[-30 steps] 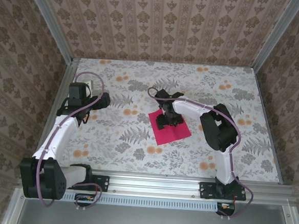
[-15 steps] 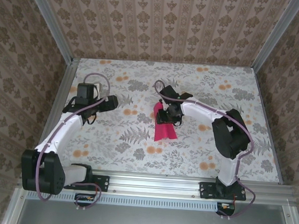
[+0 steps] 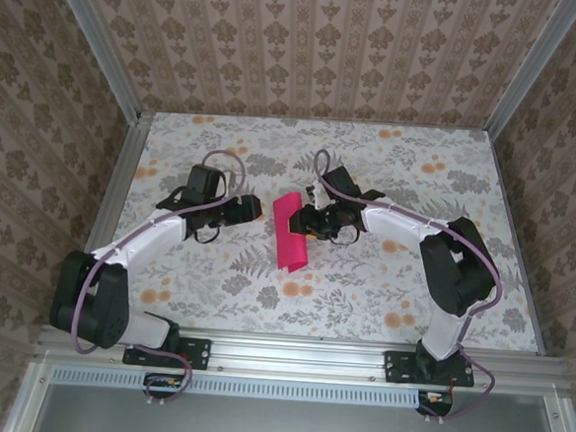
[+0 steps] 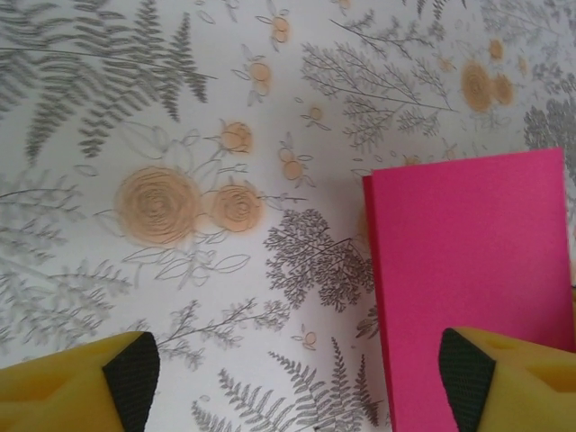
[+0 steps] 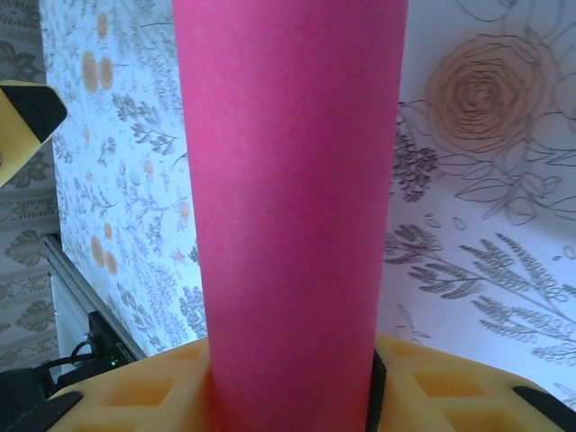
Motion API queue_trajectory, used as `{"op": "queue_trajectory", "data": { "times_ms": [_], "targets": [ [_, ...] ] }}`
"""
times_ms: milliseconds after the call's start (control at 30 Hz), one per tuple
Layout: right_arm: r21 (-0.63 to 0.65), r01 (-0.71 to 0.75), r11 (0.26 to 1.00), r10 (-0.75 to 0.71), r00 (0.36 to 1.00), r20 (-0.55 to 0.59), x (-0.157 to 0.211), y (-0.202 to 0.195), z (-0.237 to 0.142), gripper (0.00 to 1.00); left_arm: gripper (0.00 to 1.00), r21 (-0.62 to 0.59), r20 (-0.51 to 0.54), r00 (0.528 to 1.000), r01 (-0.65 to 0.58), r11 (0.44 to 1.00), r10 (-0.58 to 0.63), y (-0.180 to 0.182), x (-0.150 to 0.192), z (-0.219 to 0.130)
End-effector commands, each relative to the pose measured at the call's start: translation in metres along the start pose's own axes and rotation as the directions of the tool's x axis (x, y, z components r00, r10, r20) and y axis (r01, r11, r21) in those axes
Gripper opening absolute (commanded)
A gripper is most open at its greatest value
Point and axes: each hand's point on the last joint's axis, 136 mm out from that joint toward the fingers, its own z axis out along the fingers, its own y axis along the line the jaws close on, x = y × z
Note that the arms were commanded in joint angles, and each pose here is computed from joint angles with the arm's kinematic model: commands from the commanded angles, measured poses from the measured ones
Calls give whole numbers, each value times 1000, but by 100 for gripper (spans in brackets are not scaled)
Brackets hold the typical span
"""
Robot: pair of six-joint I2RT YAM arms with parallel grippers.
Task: Fold a paper plane with a square sheet of paper (pick it up from the middle)
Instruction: Fold the square sheet of paper in half at the center of the table.
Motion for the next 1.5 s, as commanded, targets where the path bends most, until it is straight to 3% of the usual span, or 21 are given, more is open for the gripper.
{"op": "queue_trajectory", "data": {
  "times_ms": [0, 567, 1133, 1467],
  "targets": [
    [-18, -45, 999, 44, 998, -35, 6, -13, 10, 43, 78, 70, -14, 999, 35, 997, -34, -19, 4, 17],
    [65, -123, 990, 128, 989, -72, 18, -67, 18, 40, 37, 139, -150, 989, 34, 990, -13, -59, 39, 80],
    [84, -143, 986, 149, 986, -76, 20, -79, 20, 38, 15, 155, -257, 966, 32, 987, 10, -70, 63, 113],
    [83, -149, 985, 155, 985, -74, 19, -77, 17, 38, 8, 106, -302, 953, 40, 994, -6, -59, 74, 125]
  ]
}}
